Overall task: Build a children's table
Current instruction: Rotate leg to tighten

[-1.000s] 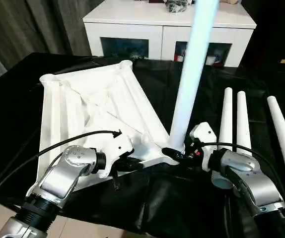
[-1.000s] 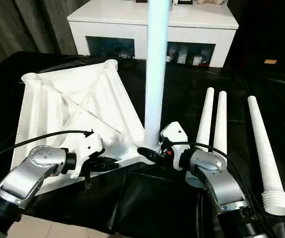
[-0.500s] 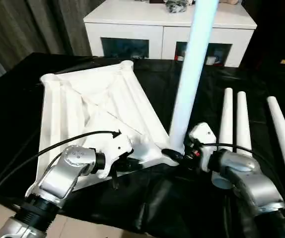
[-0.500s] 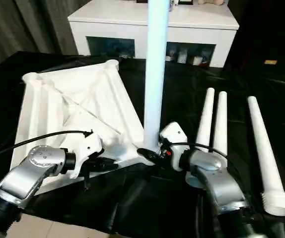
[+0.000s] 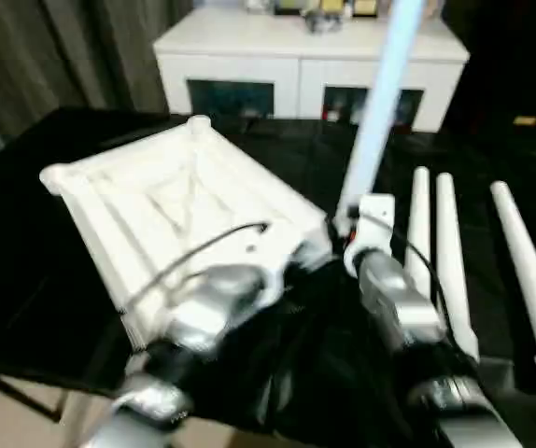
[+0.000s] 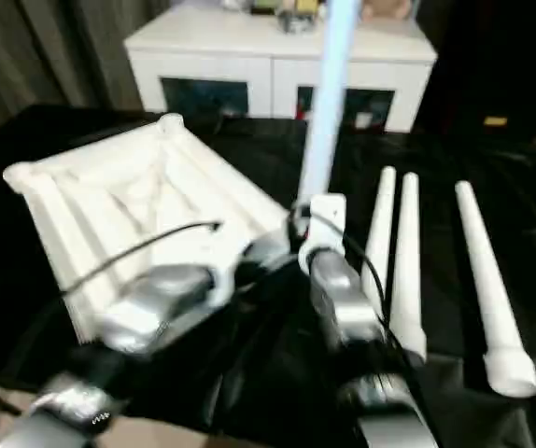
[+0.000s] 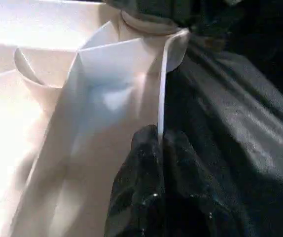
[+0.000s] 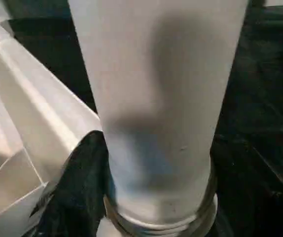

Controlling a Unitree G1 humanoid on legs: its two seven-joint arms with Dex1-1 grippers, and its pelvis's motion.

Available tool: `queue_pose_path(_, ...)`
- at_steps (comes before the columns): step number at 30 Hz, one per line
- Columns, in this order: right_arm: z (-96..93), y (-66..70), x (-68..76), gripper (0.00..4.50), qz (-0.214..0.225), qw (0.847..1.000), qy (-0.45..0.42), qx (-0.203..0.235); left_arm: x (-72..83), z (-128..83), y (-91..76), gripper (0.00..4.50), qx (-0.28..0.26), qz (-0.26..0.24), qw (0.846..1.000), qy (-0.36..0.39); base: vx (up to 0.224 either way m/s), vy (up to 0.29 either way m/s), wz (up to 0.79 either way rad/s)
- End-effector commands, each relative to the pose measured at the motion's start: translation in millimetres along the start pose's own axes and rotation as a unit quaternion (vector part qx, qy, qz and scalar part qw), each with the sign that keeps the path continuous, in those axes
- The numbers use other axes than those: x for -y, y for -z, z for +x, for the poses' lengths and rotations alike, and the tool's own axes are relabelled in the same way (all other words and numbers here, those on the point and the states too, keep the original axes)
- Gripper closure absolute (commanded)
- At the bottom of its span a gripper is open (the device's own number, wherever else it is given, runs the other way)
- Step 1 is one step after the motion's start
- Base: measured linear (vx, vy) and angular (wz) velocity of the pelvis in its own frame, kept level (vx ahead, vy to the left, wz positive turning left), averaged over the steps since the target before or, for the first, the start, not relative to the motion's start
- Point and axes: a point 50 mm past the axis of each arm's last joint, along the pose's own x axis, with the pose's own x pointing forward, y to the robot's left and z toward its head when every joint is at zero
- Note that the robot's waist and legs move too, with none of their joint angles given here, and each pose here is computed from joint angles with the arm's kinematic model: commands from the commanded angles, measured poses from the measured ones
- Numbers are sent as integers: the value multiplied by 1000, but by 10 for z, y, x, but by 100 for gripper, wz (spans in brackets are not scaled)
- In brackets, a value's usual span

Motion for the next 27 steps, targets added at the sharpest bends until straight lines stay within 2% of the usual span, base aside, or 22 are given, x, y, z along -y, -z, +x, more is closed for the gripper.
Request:
queue_pose_path(1,-73,360,-287,184,34,995,-47,-77,-16,4,-305,450,77,33,996,-26,0,0,0)
queue_pose_path(3,-72,279,-229,184,25,997,-53,-48,-56,-22,-276,450,66,47,996,-22,0,0,0)
queue_pose_path(5,-70,198,-159,114,26,998,-56,-20,-108,-41,-252,450,61,55,996,-22,0,0,0)
queue_pose_path(6,-71,158,-109,111,25,998,-50,-9,-130,-52,-252,450,65,47,997,-21,0,0,0)
queue_pose_path(10,-70,96,-55,88,15,999,-42,12,-151,-51,-254,450,69,52,996,-20,0,0,0)
queue_pose_path(12,-114,-59,25,66,-7,998,-34,55,-175,-55,-283,450,82,54,995,-24,0,0,0)
queue_pose_path(16,-224,-200,63,66,-21,994,-51,94,-227,-57,-361,450,110,58,991,-57,0,0,0)
queue_pose_path(18,-279,-231,68,66,-26,993,-65,100,-232,-86,-421,395,131,46,989,-48,0,0,0)
queue_pose_path(21,-351,-221,76,66,-39,991,-90,93,-286,-218,-539,381,165,19,985,-40,35,3,0)
queue_pose_path(24,-373,-197,76,66,-46,990,-101,82,-329,-312,-566,348,167,27,985,-39,0,0,0)
queue_pose_path(26,-390,-167,65,66,-53,990,-112,72,-439,-534,-568,341,154,42,987,-33,0,0,0)
queue_pose_path(27,-398,-157,59,66,-56,989,-117,68,-480,-630,-565,319,148,50,987,-30,0,0,0)
